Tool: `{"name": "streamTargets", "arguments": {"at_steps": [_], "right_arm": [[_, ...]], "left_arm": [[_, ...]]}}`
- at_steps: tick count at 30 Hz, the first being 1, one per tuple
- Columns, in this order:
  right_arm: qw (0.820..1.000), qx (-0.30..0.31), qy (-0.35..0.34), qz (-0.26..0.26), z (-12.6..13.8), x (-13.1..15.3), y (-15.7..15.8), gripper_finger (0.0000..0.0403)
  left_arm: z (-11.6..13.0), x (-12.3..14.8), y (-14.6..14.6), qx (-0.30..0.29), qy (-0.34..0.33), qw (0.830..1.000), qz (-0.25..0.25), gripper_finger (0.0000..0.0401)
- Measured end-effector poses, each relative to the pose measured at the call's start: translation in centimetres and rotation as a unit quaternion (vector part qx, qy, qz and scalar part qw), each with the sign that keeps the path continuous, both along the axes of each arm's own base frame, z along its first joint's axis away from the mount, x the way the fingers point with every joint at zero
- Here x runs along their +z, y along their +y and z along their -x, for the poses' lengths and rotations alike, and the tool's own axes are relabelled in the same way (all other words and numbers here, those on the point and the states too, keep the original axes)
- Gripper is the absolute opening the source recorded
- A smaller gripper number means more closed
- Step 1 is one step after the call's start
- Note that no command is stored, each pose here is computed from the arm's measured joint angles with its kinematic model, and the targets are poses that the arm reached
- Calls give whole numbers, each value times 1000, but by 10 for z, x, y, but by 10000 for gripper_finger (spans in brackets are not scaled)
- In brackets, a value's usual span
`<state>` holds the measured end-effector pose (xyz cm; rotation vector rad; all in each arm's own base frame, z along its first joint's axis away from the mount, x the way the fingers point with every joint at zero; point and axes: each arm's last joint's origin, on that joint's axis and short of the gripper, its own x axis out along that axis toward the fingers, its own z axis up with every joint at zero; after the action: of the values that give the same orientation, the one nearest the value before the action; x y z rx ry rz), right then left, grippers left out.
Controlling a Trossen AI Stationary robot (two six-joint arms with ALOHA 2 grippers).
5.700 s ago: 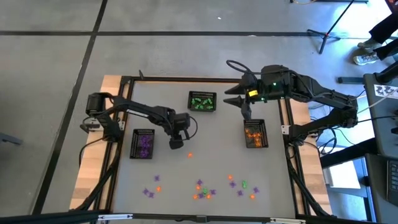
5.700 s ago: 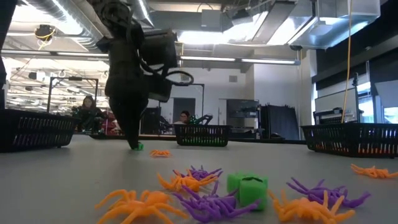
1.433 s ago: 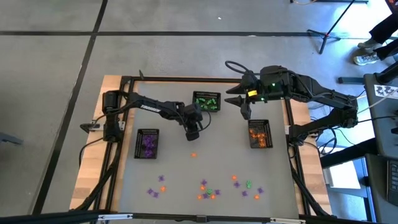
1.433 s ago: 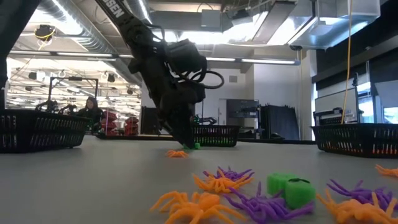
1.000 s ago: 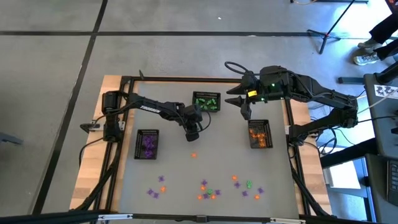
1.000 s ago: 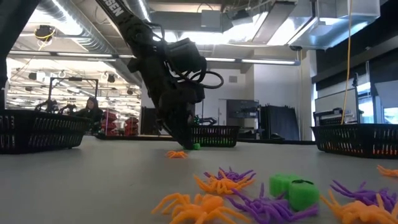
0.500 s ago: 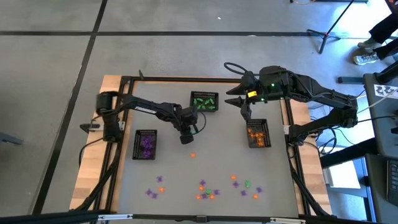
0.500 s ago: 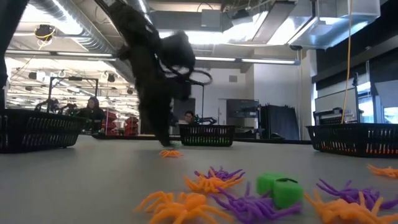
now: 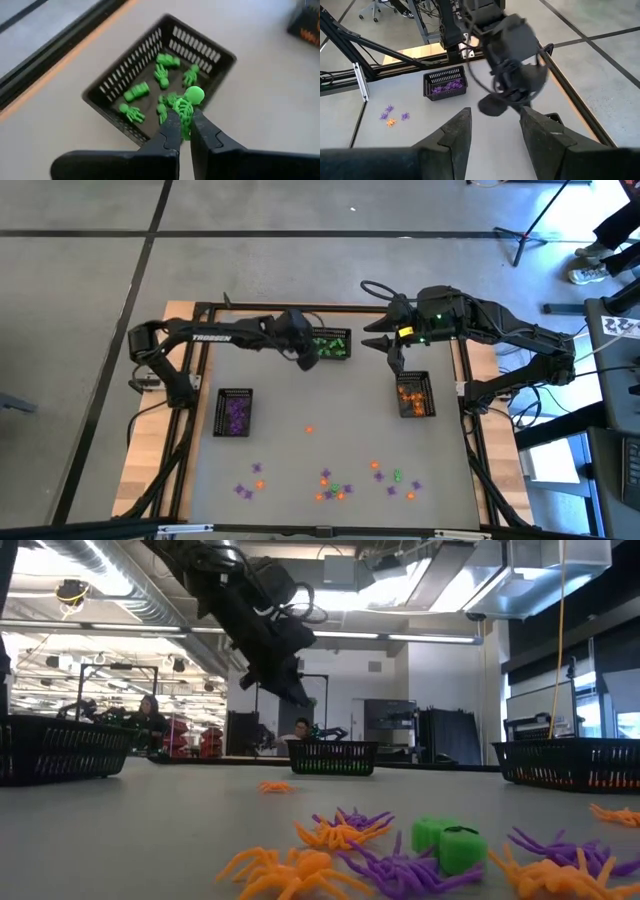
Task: Sort Halloween decoration
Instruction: Put the top left green skeleton toy into the top bin, then adjust the left bin
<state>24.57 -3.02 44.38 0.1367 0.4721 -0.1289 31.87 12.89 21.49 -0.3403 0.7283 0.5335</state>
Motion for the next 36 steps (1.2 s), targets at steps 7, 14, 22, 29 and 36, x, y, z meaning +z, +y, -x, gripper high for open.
{"name": "streamTargets", "arguments": {"at_steps": [7, 14, 22, 29, 36], "right_arm": [[1000, -5, 0, -9, 0, 0, 0, 167], [1000, -6, -5, -9, 0, 1, 0, 167], [1000, -7, -19, -7, -2, 3, 0, 167], [1000, -12, -20, -18, -1, 3, 0, 167], [1000, -12, -10, -19, -1, 1, 0, 167]], "left_arm": [[12, 4, 33, 35, -24, 999, -1, 6], [18, 5, 45, 29, -45, 998, 20, 94], [13, 7, 39, 9, -58, 998, 24, 136], [10, 11, 31, -5, -76, 996, 47, 138], [10, 44, -6, -100, -82, 984, 121, 135]]}}
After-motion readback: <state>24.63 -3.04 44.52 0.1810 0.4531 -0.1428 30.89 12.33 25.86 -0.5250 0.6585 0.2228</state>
